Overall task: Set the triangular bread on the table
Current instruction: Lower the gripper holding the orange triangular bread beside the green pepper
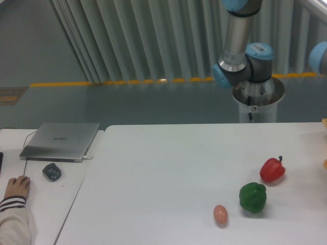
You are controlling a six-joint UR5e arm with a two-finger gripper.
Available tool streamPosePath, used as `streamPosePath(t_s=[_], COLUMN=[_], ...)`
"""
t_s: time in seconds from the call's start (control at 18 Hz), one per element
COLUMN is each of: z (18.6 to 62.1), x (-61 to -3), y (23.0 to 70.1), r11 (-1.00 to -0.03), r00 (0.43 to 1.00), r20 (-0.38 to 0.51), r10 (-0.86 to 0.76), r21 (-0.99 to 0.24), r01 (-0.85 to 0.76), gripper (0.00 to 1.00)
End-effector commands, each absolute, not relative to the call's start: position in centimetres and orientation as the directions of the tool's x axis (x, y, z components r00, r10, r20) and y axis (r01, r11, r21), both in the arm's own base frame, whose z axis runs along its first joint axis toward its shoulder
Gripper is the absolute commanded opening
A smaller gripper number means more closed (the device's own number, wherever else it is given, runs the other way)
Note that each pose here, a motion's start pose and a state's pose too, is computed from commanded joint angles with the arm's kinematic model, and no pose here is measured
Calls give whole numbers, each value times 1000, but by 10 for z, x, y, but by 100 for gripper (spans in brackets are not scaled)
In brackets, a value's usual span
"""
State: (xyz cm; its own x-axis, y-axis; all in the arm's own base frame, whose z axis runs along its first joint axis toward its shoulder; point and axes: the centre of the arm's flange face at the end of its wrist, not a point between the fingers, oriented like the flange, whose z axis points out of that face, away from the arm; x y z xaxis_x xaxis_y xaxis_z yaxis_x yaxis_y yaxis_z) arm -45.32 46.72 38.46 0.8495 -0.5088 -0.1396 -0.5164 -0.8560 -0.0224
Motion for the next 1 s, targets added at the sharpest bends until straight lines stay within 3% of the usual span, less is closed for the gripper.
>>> streamPosePath(t_s=[0.22,0.28,0.33,0.39,1.0], z=[377,376,376,376,406], x=[-445,-445,-444,-444,-430], y=[484,485,485,486,475], r11=[-891,-894,-894,-895,-873], r00=[884,887,887,888,869], r20=[-151,-154,-154,-154,-188], r10=[-442,-436,-434,-433,-457], r21=[-41,-42,-43,-43,-91], r01=[-452,-447,-445,-444,-479], gripper=[15,35,79,100,100])
